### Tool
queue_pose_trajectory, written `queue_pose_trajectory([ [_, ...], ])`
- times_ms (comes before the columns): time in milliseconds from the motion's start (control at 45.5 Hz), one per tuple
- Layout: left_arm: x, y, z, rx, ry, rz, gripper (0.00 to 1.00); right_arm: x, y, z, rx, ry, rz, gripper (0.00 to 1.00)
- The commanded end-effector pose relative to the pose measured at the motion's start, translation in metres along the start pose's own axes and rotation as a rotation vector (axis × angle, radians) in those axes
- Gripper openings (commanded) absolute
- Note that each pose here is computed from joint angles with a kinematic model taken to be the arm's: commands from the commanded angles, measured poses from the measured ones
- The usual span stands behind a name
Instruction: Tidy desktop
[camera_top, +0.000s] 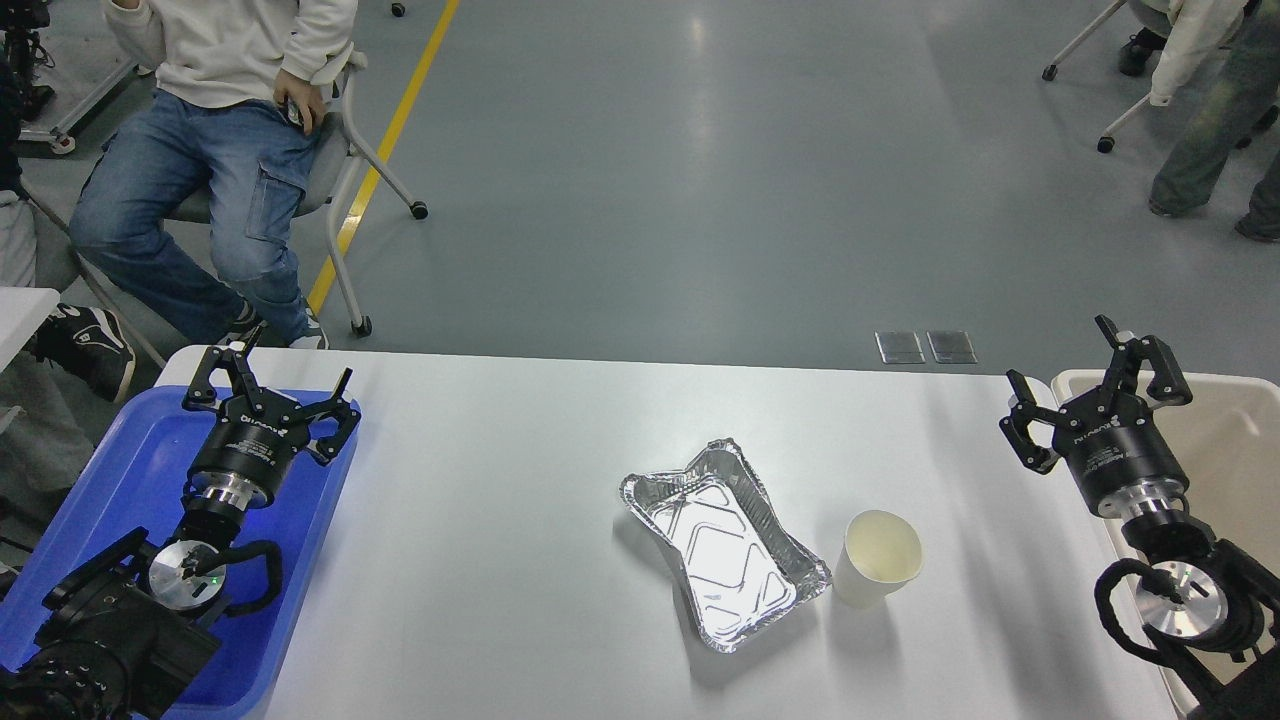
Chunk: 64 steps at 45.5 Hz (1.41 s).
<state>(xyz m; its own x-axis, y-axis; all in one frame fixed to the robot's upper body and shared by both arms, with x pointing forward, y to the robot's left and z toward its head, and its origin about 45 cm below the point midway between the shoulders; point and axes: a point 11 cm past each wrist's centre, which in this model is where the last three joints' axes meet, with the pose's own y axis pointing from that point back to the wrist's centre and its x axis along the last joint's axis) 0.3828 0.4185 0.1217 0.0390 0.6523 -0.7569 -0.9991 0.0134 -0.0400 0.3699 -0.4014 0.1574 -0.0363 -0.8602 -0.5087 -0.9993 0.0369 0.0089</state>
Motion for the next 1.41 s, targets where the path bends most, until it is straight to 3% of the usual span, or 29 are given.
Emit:
queue_pose_trajectory([
  [0,0.000,0.000,0.000,0.002,0.000,0.000,1.00,-0.001,-0.001,0.000,0.002,0.000,-0.003,1.00],
  [659,0.000,0.000,0.000,0.000,-0.001,0.000,1.00,0.004,-0.002,-0.006,0.012,0.015,0.016,1.00],
  [1383,-0.001,-0.001,0.000,0.002,-0.001,-0.003,1.00,-0.019,-0.019,-0.004,0.010,0.027,-0.007,1.00],
])
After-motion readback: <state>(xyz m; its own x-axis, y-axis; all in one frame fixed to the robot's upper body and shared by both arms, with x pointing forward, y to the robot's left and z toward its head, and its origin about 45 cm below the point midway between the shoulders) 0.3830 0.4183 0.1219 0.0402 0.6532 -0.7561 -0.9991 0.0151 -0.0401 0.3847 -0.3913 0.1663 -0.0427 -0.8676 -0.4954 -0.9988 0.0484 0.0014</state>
